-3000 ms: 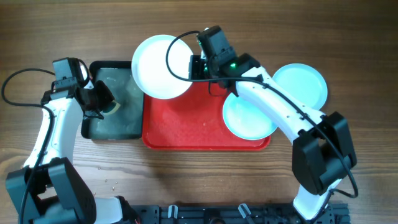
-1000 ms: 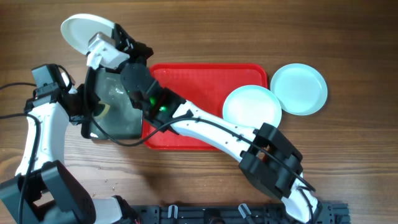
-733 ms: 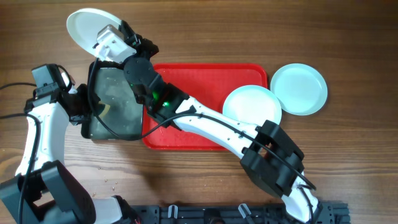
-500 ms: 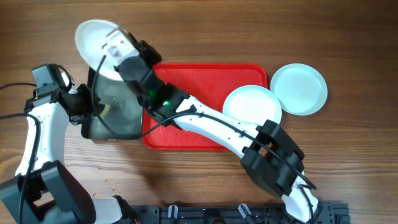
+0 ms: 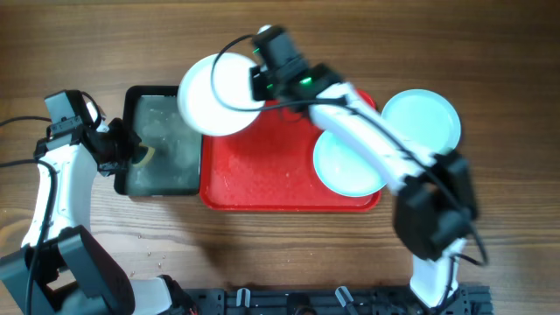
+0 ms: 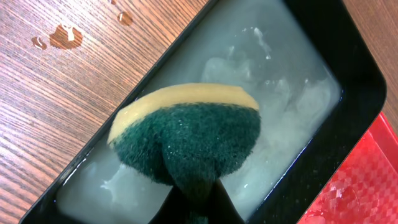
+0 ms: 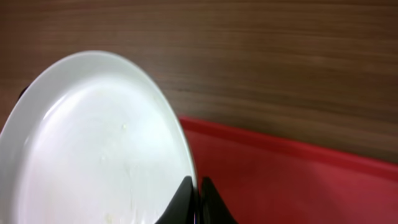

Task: Clean dirty plates on tray and stack at the side
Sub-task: 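Carry the white plate right and stack it on the blue plate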

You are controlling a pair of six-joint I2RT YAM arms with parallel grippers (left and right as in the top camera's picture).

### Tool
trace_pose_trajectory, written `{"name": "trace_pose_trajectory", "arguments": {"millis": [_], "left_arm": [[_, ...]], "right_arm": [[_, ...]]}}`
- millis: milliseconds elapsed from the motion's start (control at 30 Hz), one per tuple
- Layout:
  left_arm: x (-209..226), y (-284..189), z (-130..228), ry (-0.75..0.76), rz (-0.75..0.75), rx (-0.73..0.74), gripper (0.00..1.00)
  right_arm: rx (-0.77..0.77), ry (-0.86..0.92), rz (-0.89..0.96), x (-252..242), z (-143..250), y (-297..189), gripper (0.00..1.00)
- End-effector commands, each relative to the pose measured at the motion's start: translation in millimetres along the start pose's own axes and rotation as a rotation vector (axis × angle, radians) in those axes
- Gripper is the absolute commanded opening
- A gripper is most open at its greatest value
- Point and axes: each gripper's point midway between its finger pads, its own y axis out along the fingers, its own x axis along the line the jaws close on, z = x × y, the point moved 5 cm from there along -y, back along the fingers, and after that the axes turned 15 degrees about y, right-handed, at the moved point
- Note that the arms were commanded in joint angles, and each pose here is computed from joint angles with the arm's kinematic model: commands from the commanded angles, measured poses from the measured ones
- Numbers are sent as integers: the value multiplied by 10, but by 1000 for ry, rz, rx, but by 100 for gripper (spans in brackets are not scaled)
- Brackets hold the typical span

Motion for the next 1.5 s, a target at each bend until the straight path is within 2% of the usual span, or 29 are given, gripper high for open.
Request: {"name": "trace_pose_trajectory", "arguments": {"millis": [0, 33, 233, 333, 400, 567, 833, 867, 900, 1033, 1133, 1267, 1367, 1467], "left_arm": [[-29, -63, -15, -1, 16, -21, 4], [-29, -63, -15, -1, 16, -21, 4], [-30, -63, -14, -1, 17, -21, 4], [-43, -63, -13, -1, 27, -20, 4], [-42, -63, -13, -1, 27, -20, 4], [-43, -63, -13, -1, 27, -20, 4], [-42, -63, -13, -1, 27, -20, 4], [-43, -63, -13, -1, 27, -20, 4], [-43, -63, -13, -1, 27, -20, 4], [-42, -63, -13, -1, 27, -20, 4], [-42, -63, -13, -1, 27, -20, 4], [-43, -63, -13, -1, 27, -20, 4], [-47, -63, -12, -1, 31, -20, 4], [-47, -63, -12, -1, 31, -19, 4]], "right_arm": [[-71, 53, 57, -540, -522, -680, 4], [-41, 127, 153, -1011, -615, -811, 4], [113, 453, 460, -2665, -551, -1284, 4], [144, 604, 544, -3240, -428, -1511, 4], [146, 659, 572, -3458, -362, -1569, 4], [171, 742, 662, -3946, 2, -1461, 4], [118, 737, 651, -4103, 157, -1170, 6], [117, 737, 650, -4105, 154, -1167, 13], [117, 737, 650, -4104, 154, -1166, 26], [141, 732, 625, -4062, 168, -1171, 47], [243, 655, 404, -3695, 65, -1257, 61], [398, 590, 372, -3238, 212, -1477, 61], [521, 495, 380, -2961, 408, -1432, 59], [560, 427, 397, -2803, 508, -1335, 57]]}}
